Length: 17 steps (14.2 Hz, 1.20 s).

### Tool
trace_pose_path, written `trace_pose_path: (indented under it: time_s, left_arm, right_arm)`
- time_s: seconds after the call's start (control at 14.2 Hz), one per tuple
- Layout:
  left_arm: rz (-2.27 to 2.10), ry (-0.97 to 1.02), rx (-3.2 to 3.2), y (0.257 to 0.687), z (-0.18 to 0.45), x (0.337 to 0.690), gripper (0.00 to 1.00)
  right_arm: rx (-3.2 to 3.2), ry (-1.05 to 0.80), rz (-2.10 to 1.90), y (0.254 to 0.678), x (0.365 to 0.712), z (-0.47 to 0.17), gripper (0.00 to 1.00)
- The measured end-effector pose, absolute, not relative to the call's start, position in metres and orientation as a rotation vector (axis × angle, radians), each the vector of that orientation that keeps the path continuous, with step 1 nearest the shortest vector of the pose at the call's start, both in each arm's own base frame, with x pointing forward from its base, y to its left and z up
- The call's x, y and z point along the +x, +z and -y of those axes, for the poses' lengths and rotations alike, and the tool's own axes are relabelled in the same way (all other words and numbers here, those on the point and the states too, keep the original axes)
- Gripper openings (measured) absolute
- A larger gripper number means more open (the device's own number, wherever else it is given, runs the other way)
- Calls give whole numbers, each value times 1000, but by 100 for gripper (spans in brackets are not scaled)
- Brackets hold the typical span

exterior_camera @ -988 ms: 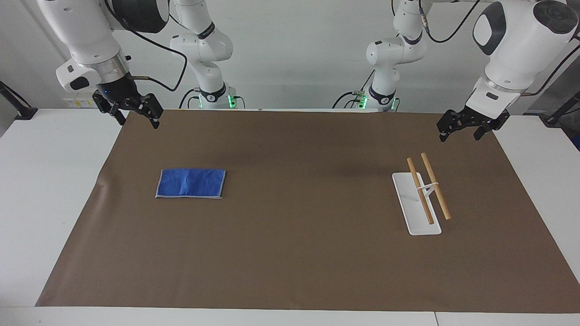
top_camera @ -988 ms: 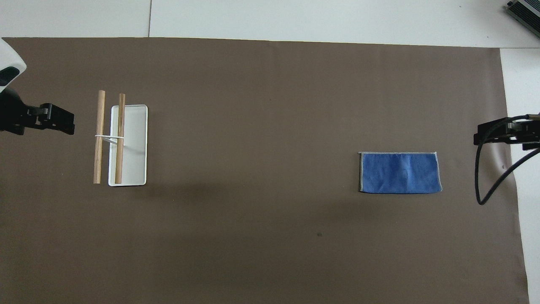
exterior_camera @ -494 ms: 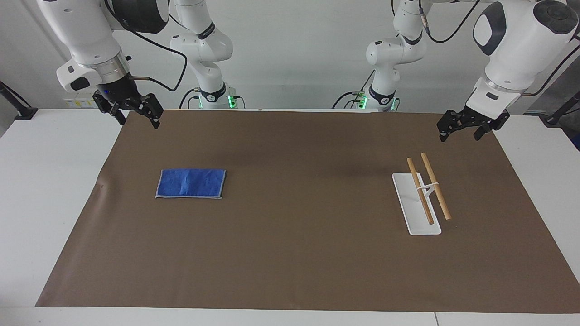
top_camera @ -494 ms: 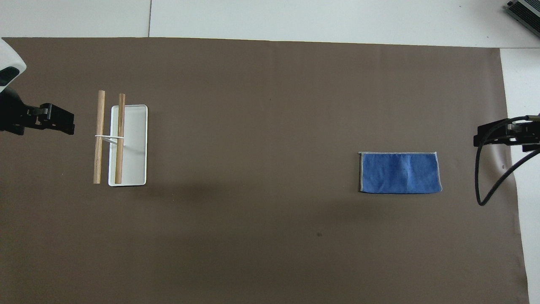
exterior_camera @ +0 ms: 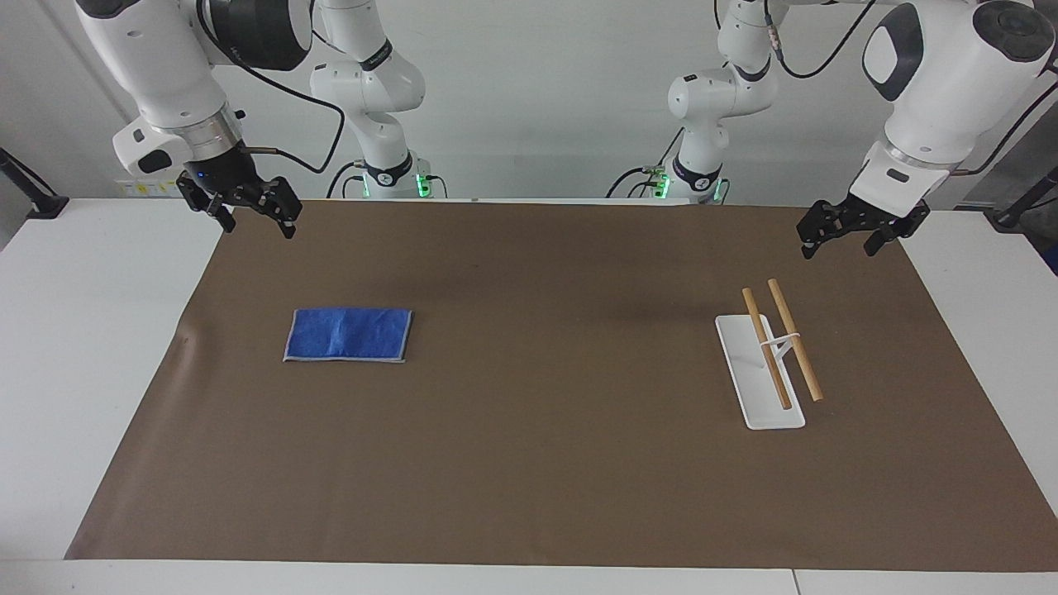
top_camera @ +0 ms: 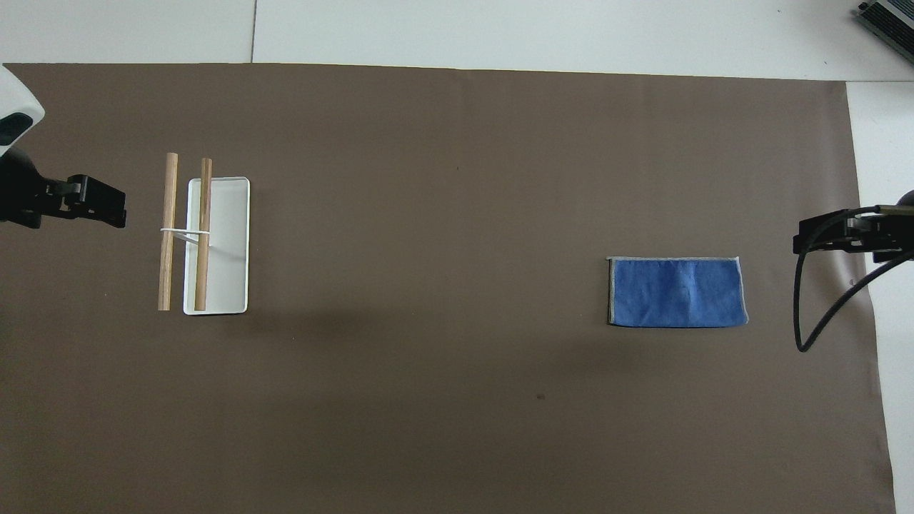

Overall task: Right arm passes towel to left arm to hang
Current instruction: 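Reach the right gripper down to the blue towel and grasp it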

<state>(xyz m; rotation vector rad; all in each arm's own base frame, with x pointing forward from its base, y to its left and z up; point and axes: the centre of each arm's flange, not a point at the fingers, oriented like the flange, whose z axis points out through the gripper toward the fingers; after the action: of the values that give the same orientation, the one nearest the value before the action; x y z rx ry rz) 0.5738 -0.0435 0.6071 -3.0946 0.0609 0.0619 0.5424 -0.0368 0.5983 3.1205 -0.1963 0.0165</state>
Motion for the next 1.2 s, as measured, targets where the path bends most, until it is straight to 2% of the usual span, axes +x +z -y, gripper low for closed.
trace_pose_path:
  time_s: [0.14,0.28,0.63,0.78,0.99,1.2]
  left_arm:
    - [-61,62,-3095,607,44,574,100]
    - [-61,62,-3095,607,44,574,100]
    - [-61,62,-3095,607,44,574,100]
    - [-61,62,-3095,607,44,574,100]
    - [-61,62,-3095,607,44,574,100]
    - [-61,62,-3095,607,44,574,100]
  right_arm:
    - [3121,47,191,587,544,35,100]
    - [3122,75,185,559,549,34,100]
    - [3123,34,121,449,557,14,100]
    - [3123,73,86,407,560,4,100]
    - [3123,132,43,351,547,-1,100]
    - [3121,154,7,318,531,2,100]
